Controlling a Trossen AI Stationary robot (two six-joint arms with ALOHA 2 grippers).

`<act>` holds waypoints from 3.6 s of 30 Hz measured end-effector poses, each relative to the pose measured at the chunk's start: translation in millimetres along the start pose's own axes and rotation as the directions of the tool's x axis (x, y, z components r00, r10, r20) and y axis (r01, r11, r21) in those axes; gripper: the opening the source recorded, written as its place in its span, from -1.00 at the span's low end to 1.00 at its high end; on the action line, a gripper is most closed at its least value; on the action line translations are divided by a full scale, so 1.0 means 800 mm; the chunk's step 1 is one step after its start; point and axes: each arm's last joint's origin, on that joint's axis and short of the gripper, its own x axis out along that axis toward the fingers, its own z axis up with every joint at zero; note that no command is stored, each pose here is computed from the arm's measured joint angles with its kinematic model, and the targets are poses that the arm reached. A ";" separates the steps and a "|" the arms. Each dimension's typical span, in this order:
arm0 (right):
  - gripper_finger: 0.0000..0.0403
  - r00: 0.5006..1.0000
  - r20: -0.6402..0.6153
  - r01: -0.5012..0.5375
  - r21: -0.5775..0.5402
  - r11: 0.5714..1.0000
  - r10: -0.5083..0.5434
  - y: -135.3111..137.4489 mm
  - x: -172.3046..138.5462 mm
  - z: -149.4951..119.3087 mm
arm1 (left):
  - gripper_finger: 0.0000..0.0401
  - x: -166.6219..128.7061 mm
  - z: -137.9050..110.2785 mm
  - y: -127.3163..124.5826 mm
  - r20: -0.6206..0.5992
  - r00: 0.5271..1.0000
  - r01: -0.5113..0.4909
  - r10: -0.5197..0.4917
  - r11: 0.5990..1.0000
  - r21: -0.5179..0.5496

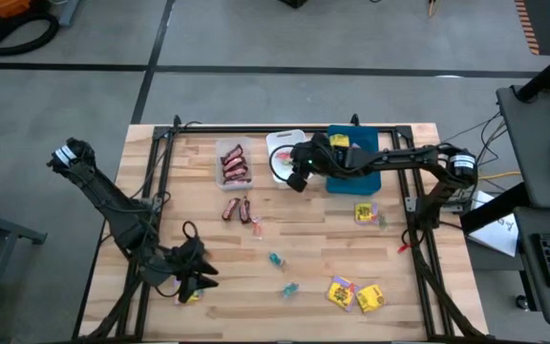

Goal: Sort candy
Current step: Put the bottom left blue jelly candy into the white bin

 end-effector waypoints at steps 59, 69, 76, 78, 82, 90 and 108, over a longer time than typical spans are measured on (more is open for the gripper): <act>-0.24 0.924 0.057 -0.372 -0.088 0.924 0.378 0.098 -0.089 0.001 | -0.57 0.081 -0.112 0.012 -0.421 0.587 -0.324 0.691 0.677 0.660; -0.24 0.922 0.046 -0.379 -0.090 0.921 0.384 0.102 -0.091 -0.001 | -0.97 0.078 -0.108 0.004 -0.424 0.606 -0.321 0.673 0.694 0.644; -0.24 0.916 0.010 -0.397 -0.131 0.909 0.401 0.112 -0.098 -0.008 | -0.99 0.063 -0.077 -0.036 -0.287 0.731 -0.345 0.620 0.697 0.629; -0.24 0.909 -0.002 -0.412 -0.157 0.898 0.417 0.121 -0.104 -0.012 | -1.00 0.057 -0.061 -0.048 -0.187 0.772 -0.382 0.608 0.678 0.628; -0.24 0.881 0.017 -0.457 -0.227 0.860 0.472 0.147 -0.120 -0.019 | -1.00 0.042 -0.027 -0.067 0.098 0.834 -0.475 0.542 0.617 0.628; -0.24 0.751 0.188 -0.550 -0.353 0.757 0.633 0.204 -0.149 -0.053 | -1.00 0.046 0.004 -0.057 0.409 0.809 -0.581 0.421 0.471 0.664; -0.22 0.618 0.438 -0.422 -0.517 0.745 0.653 0.250 -0.125 -0.061 | -1.00 0.110 0.020 0.038 0.579 0.798 -0.501 0.167 0.718 0.483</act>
